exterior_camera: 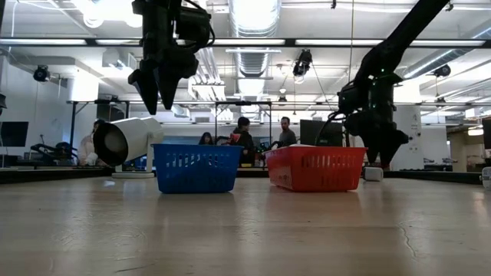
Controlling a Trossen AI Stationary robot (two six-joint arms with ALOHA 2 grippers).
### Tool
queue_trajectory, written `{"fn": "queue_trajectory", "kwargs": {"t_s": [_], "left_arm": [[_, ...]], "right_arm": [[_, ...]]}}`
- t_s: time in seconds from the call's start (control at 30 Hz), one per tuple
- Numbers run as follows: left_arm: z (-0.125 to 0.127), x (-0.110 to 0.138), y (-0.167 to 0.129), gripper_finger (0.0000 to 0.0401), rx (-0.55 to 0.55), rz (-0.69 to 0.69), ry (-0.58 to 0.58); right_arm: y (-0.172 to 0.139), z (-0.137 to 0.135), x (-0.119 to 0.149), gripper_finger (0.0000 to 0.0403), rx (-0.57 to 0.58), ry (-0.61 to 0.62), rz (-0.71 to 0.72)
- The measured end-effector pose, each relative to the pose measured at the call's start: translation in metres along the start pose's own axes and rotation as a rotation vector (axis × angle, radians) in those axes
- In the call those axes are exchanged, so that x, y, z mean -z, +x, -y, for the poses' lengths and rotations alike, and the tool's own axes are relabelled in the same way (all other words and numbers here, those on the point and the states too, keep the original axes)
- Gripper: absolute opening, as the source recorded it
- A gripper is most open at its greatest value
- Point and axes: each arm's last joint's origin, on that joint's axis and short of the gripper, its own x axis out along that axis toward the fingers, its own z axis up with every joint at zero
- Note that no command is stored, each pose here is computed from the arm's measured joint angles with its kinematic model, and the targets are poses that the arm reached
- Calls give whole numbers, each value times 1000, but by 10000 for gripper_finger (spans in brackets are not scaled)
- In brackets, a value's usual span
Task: Pick & Place Office items
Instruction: Put the white black charger adapter into the red bin
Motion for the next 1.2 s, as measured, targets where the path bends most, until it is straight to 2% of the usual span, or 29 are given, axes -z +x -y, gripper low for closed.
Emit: {"fn": "queue_trajectory", "kwargs": {"t_s": [0.4, 0.7, 0.87, 1.03, 1.2], "left_arm": [[0, 0, 0, 332, 0, 0, 0], [0, 0, 0, 332, 0, 0, -5], [0, 0, 0, 332, 0, 0, -7], [0, 0, 0, 332, 0, 0, -7], [0, 0, 0, 332, 0, 0, -7]], "right_arm": [[21, -9, -4, 283, 0, -29, -73], [45, -26, -10, 274, 20, -64, -126], [44, -32, -14, 267, 49, -87, -116], [39, -33, -21, 250, 54, -95, -61], [40, -33, -24, 210, 71, -67, -35]]}}
